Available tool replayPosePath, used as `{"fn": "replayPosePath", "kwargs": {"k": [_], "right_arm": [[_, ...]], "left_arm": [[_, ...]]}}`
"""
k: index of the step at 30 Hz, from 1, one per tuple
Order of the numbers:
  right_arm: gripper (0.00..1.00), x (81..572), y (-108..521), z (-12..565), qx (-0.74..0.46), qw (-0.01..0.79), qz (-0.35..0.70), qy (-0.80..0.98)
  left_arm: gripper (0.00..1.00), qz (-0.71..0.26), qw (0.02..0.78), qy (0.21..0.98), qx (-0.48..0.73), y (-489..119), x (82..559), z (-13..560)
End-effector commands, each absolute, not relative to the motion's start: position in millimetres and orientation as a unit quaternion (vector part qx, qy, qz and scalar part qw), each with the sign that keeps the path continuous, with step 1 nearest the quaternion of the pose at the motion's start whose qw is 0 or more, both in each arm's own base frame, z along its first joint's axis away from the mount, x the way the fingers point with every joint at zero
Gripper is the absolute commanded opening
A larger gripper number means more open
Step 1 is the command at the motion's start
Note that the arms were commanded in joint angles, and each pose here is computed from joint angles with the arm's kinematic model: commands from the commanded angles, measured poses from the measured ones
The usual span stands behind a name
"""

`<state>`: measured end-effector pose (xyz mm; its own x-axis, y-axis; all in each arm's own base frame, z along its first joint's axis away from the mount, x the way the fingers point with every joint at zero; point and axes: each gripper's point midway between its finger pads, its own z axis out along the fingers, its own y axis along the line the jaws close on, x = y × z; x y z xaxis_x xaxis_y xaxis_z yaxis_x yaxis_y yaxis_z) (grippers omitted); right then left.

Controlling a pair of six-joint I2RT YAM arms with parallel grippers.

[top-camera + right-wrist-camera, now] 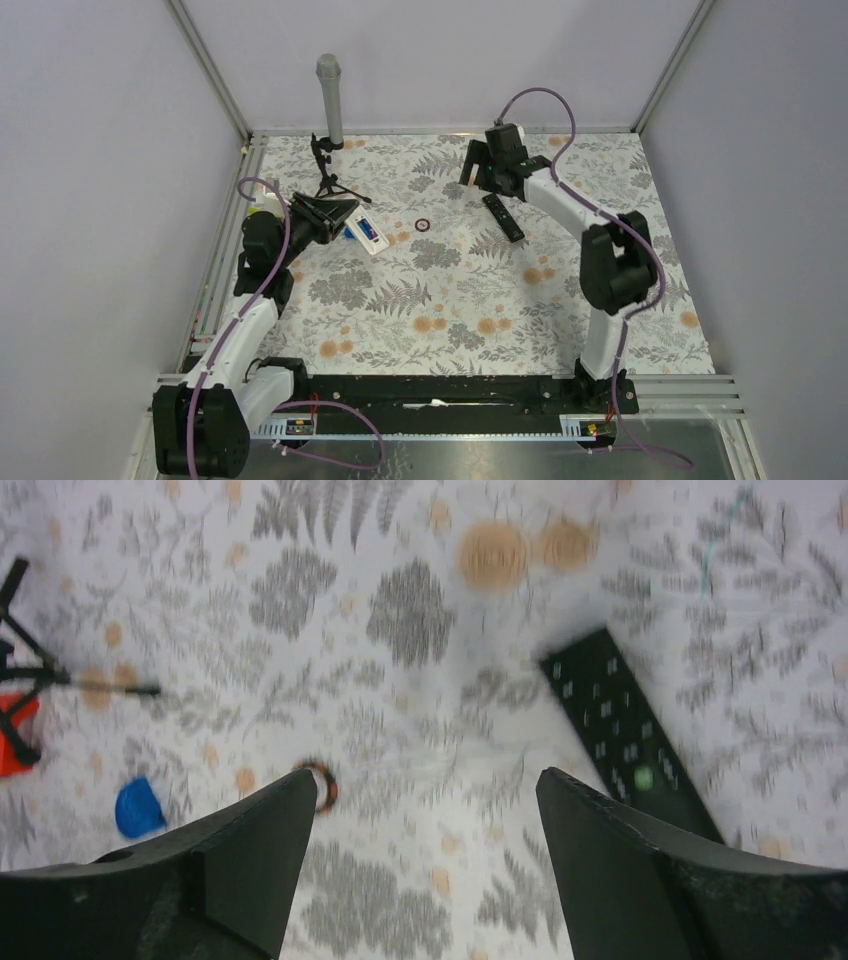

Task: Load the batteries into the remote control
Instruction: Move the battery cover to the center of the board.

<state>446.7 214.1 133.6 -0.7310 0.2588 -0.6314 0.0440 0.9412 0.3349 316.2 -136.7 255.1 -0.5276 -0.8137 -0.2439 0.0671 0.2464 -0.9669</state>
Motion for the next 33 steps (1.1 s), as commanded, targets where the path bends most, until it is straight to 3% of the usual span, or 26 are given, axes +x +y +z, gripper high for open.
{"fn": "replayPosePath", "kwargs": {"k": [1, 10, 16, 20, 24, 33], "right_arm": [[0.87, 522.1, 199.6, 124.6, 0.099, 0.402, 0.146, 0.898], [0.73, 633.2, 194.1, 77.2, 0.145, 0.435, 0.203, 0.865], [0.58, 656.3, 201.6, 42.0, 0.170, 0.392, 0.223, 0.876], [0.52, 645.4, 198.3, 21.2, 0.172, 0.354, 0.203, 0.897], [0.47, 604.6, 182.4, -1.7, 0.183, 0.285, 0.153, 0.929], [0.49, 528.7, 174.2, -34.9, 0.166, 0.196, 0.125, 0.958]], "left_arm": [[0.00, -0.545, 0.430, 0.673, -0.255, -132.4, 319.6, 267.4], [0.00, -0.541, 0.429, 0.678, -0.252, -131.2, 328.7, 269.8], [0.00, -0.540, 0.432, 0.675, -0.256, -128.1, 337.9, 270.3], [0.00, -0.535, 0.439, 0.674, -0.258, -124.5, 342.8, 271.7], [0.00, -0.531, 0.445, 0.673, -0.260, -120.4, 346.0, 271.6], [0.00, -0.547, 0.432, 0.669, -0.260, -123.5, 350.8, 265.5]]}}
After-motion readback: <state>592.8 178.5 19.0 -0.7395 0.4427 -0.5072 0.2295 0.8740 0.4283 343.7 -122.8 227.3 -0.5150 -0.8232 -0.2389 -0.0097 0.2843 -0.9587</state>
